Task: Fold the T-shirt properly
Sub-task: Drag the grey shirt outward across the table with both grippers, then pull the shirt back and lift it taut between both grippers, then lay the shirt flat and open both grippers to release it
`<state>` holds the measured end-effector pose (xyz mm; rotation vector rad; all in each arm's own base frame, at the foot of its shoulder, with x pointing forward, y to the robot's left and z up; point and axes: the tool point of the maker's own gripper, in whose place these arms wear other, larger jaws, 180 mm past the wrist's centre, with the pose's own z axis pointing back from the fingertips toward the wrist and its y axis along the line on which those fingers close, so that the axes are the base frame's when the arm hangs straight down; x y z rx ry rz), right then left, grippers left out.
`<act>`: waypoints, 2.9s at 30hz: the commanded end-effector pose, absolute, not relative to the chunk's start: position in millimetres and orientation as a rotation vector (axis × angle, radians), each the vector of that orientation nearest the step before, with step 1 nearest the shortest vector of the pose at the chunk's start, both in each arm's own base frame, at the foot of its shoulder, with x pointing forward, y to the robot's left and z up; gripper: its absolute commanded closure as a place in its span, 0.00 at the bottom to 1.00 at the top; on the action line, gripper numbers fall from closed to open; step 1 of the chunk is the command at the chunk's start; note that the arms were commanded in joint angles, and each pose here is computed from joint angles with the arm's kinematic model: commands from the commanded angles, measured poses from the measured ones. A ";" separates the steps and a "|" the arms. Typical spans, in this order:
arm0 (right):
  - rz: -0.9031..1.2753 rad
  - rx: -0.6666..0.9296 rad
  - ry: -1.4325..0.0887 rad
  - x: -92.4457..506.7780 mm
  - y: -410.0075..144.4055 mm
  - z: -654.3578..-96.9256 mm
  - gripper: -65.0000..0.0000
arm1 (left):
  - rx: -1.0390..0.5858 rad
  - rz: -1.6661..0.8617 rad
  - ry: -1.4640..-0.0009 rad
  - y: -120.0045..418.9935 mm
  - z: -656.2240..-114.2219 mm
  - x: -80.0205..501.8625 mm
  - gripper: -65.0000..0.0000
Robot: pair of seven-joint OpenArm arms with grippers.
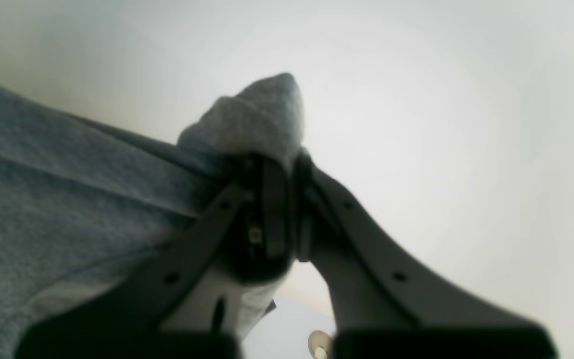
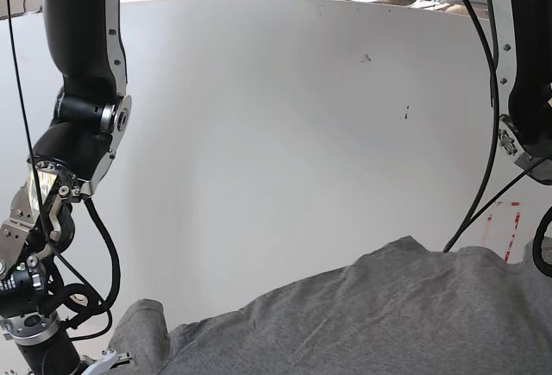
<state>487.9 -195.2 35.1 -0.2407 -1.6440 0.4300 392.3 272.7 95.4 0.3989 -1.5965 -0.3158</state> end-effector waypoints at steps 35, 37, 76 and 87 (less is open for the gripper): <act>0.418 -0.229 -1.347 411.5 -204.8 -134.5 1.00 | 0.315 -0.377 -1.105 300.0 -121.4 352.6 1.00; 0.412 -0.221 -1.321 405.1 -205.1 -146.9 1.00 | 0.313 -0.390 -1.077 299.9 -132.1 347.0 1.00; 0.167 -0.134 -1.018 286.2 -249.7 -283.6 0.99 | 0.230 -0.320 -0.686 322.3 -259.3 237.7 1.00; 0.150 -0.102 -0.920 261.7 -243.7 -313.6 0.99 | 0.226 -0.318 -0.628 326.0 -273.7 219.2 1.00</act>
